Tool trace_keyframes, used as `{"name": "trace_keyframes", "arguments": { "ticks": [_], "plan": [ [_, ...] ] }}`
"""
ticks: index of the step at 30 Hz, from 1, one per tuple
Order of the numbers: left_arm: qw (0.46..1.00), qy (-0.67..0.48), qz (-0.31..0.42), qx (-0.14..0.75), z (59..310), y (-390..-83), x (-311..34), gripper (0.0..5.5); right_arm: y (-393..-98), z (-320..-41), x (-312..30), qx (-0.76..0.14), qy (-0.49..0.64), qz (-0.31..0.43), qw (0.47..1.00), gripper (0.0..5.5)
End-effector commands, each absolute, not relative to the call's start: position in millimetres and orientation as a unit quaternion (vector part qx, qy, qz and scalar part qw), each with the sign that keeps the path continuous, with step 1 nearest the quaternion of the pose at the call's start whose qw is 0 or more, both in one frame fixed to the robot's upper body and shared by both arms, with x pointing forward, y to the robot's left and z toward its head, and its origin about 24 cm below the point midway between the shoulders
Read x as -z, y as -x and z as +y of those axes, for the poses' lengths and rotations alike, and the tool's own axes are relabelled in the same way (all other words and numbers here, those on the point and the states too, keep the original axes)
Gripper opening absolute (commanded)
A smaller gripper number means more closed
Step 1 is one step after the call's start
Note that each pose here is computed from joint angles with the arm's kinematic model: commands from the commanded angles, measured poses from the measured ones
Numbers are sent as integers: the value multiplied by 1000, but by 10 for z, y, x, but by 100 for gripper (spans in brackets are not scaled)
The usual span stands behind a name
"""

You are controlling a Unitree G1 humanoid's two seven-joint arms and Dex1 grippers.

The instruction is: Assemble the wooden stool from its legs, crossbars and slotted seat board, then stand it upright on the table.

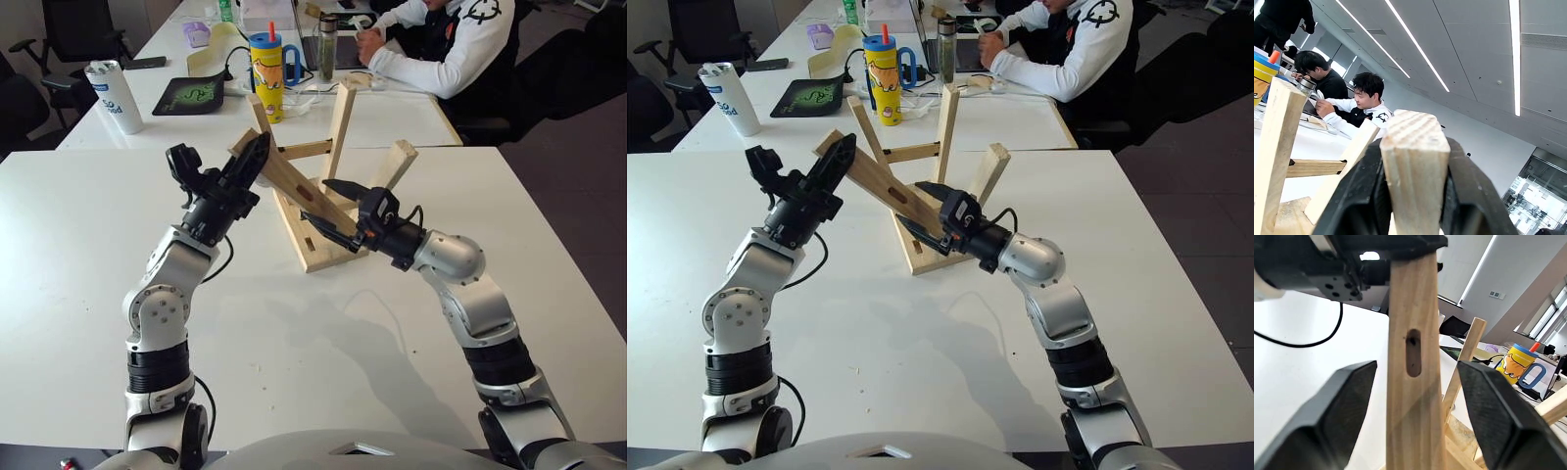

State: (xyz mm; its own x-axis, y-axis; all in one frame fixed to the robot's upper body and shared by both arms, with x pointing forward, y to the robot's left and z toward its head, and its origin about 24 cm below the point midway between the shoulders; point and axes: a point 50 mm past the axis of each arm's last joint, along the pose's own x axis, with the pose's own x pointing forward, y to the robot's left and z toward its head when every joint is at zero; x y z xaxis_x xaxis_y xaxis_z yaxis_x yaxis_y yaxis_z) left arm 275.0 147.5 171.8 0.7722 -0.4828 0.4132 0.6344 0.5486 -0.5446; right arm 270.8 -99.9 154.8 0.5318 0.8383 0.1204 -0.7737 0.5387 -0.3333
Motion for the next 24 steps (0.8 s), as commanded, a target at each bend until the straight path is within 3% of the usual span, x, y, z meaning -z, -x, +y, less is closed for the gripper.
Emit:
{"name": "trace_keyframes", "arguments": {
  "ticks": [1, 9, 15, 24],
  "plan": [
    [877, 350, -112, 308, 1499, -2788, -1733, 103, -2843, -1088, -1907, -412, 32, -179, 893, 326],
    [879, 348, -110, 308, 1495, -2799, -1720, 103, -3128, -1479, -2330, -213, -82, -235, 945, 326],
    [880, 346, -108, 306, 1500, -2811, -1717, 103, -3147, -1527, -2178, -202, -130, -183, 953, 326],
    [883, 344, -108, 300, 1516, -2789, -1712, 103, -3118, -1581, -1799, -196, -118, -93, 969, 326]
  ]
}}
